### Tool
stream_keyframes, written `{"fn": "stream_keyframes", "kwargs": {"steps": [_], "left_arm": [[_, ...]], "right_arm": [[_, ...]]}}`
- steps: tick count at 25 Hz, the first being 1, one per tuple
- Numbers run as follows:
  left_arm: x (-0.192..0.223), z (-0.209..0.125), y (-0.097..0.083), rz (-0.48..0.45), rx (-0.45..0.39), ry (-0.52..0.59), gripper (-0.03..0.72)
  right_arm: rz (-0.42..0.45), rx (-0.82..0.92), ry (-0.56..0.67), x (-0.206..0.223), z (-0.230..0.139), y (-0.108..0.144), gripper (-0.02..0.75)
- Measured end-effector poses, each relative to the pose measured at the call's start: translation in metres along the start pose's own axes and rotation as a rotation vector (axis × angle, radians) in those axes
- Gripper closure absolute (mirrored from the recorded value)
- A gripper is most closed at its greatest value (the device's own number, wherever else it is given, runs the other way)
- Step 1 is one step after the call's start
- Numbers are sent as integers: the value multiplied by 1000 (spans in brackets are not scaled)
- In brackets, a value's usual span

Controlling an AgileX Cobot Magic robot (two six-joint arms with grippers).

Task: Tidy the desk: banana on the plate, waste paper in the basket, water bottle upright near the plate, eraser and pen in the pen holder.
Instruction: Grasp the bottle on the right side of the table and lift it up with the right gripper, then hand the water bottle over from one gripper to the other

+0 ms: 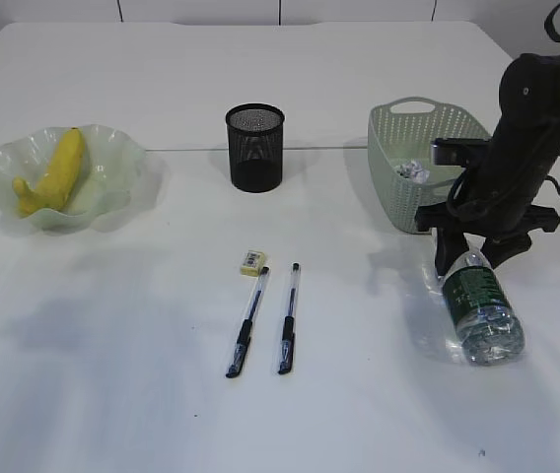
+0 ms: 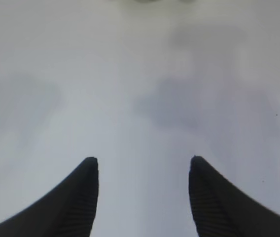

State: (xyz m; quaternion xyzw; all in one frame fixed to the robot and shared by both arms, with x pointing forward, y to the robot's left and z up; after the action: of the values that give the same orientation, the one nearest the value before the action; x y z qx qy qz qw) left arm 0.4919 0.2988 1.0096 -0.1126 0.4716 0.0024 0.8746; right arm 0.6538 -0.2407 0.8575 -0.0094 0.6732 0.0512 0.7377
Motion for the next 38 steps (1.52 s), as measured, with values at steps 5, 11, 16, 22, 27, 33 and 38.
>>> {"fn": "stream_keyframes", "kwargs": {"steps": [5, 11, 16, 22, 27, 33, 38], "left_arm": [[0, 0, 0, 0, 0, 0, 276], [0, 0, 0, 0, 0, 0, 276], [0, 0, 0, -3, -3, 0, 276], [0, 0, -1, -7, -7, 0, 276], [0, 0, -1, -8, -7, 0, 276], [0, 0, -1, -8, -7, 0, 276], [0, 0, -1, -9, -8, 0, 276]], "right_arm": [[0, 2, 10, 0, -1, 0, 346], [2, 2, 54, -4, -6, 1, 347], [3, 2, 68, -7, -8, 1, 347], [5, -5, -2, -41, -6, 3, 348], [7, -31, -51, -76, -10, 5, 348], [7, -68, -132, -113, -13, 12, 350], [24, -166, -171, -130, -29, 48, 352]]}}
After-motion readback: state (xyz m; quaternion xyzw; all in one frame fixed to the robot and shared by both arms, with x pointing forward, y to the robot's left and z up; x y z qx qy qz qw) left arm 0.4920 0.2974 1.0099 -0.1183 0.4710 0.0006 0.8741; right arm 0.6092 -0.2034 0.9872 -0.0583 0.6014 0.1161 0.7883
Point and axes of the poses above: a point on each arm's last joint axis where the gripper is mounted, x pointing out along that axis toward the gripper, y along the wrist's bending axis when the last joint is at zero, z = x × y, the point moved 7 cm from there along x, pointing out along that axis toward the gripper, and after that the axes turned 3 degrees about -x, right-handed, at the moved point
